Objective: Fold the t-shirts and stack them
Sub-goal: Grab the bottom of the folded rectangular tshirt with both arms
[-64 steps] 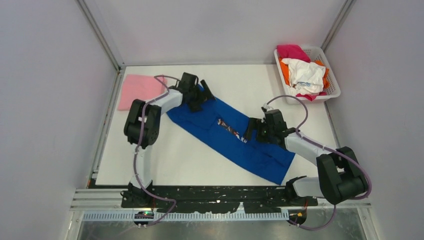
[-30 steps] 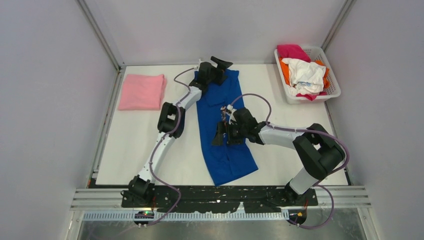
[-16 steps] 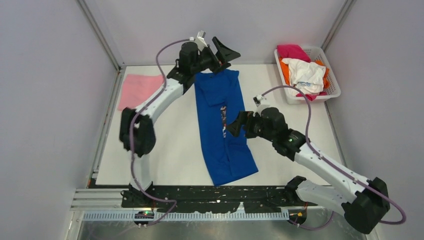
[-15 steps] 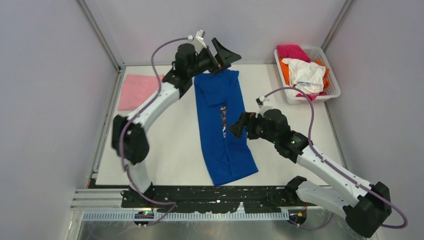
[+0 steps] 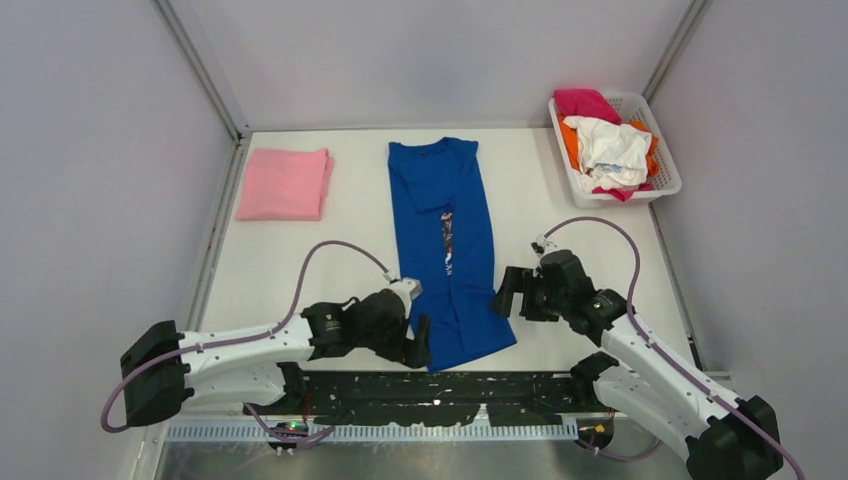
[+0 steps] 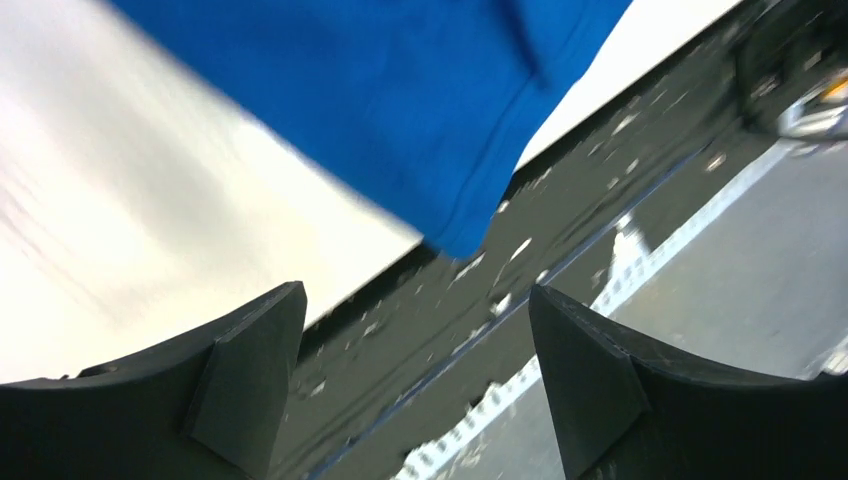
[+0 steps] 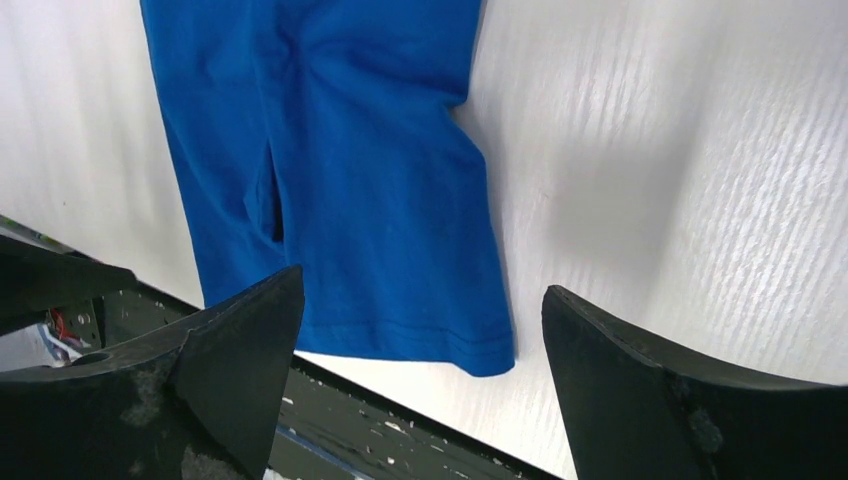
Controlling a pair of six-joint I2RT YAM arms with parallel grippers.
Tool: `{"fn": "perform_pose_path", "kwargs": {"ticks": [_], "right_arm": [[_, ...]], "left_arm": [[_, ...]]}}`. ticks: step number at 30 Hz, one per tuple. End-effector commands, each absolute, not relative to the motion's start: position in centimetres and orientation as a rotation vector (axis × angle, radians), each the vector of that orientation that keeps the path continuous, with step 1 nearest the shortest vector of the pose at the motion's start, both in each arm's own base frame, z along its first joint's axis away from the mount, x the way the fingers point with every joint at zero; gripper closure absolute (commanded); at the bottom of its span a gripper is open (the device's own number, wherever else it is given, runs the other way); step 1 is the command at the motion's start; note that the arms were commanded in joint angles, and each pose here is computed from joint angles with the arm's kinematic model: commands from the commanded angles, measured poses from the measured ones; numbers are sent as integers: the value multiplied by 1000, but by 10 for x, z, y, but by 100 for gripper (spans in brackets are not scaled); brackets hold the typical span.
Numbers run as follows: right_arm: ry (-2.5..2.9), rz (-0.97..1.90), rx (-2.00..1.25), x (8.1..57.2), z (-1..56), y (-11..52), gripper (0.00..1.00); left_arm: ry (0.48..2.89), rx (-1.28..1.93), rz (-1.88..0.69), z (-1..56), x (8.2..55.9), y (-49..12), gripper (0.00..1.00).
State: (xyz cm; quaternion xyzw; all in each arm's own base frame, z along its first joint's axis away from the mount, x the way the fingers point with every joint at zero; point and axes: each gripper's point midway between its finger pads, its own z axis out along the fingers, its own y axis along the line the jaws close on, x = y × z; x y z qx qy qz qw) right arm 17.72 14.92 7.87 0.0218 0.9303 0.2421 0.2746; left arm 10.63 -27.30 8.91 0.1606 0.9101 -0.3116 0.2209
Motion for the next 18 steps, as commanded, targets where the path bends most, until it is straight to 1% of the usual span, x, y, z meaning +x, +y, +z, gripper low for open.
{"fn": "perform_pose_path", "kwargs": {"ticks": [1,3,5,8,11,13,16,18], "right_arm": [[2529,735,9,164,76,156,6],[2544,733,18,161,69,155,7],[2565,717,36,157,59,152,8],[2589,714,42,152,51,150,12],[2610,723,40,146,45,150,15],[2615,731,40,144,43,150,16],[2607,764,40,142,41,153,20],[2612,774,40,141,39,154,24]], "left_arm": [[2573,356,-844,80,91,-272,17],[2599,329,-873,68,86,-278,21],[2619,312,-866,61,87,-283,26],[2661,337,-878,57,83,-293,31],[2710,342,-863,48,80,-297,39],[2738,331,-846,44,79,-298,43],[2764,336,-826,40,77,-299,50],[2777,341,-817,38,78,-302,51]]}}
